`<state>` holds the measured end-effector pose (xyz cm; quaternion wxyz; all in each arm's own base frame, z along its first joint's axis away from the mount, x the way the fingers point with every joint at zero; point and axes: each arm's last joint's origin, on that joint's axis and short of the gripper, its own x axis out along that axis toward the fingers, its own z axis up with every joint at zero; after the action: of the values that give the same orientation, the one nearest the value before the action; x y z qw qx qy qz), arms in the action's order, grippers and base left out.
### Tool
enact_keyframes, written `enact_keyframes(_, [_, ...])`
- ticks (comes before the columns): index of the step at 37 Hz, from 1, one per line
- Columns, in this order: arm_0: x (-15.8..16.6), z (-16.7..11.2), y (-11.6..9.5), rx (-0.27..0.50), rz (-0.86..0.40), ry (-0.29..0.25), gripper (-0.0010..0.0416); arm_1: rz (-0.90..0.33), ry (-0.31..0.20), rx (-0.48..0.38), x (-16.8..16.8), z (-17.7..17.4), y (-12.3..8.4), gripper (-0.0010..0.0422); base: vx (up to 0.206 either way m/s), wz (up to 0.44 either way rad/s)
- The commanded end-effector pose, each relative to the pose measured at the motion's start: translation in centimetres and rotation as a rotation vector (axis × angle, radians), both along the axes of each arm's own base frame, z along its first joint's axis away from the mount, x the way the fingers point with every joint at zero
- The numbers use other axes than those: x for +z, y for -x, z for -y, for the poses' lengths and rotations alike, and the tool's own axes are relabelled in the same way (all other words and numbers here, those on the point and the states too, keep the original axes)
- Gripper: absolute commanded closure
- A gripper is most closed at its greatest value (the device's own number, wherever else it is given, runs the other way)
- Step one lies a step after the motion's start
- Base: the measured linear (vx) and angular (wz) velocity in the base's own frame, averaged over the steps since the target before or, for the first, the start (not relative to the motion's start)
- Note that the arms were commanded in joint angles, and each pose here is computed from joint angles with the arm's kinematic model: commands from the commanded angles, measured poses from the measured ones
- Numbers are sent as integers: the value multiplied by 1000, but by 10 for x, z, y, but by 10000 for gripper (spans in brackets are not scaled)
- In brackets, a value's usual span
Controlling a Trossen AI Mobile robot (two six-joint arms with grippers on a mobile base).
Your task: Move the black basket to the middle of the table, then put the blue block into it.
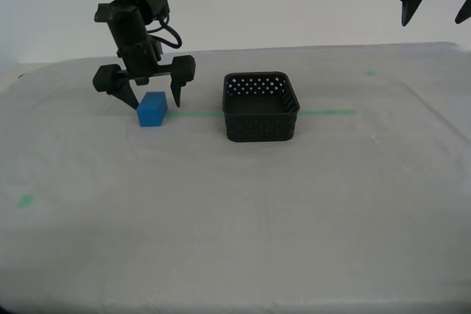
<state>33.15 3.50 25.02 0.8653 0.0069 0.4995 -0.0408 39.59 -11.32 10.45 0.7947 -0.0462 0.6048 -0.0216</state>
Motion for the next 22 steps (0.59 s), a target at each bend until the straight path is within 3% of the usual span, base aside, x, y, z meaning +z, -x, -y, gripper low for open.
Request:
enact_keyframes(1, [0, 0, 0, 0, 6, 1, 7, 0, 0, -9, -2, 0, 0, 11, 0, 0])
enact_keyframes(22, [1, 0, -1, 0, 8, 1, 7, -3, -21, -73, -4, -1, -1, 14, 0, 0])
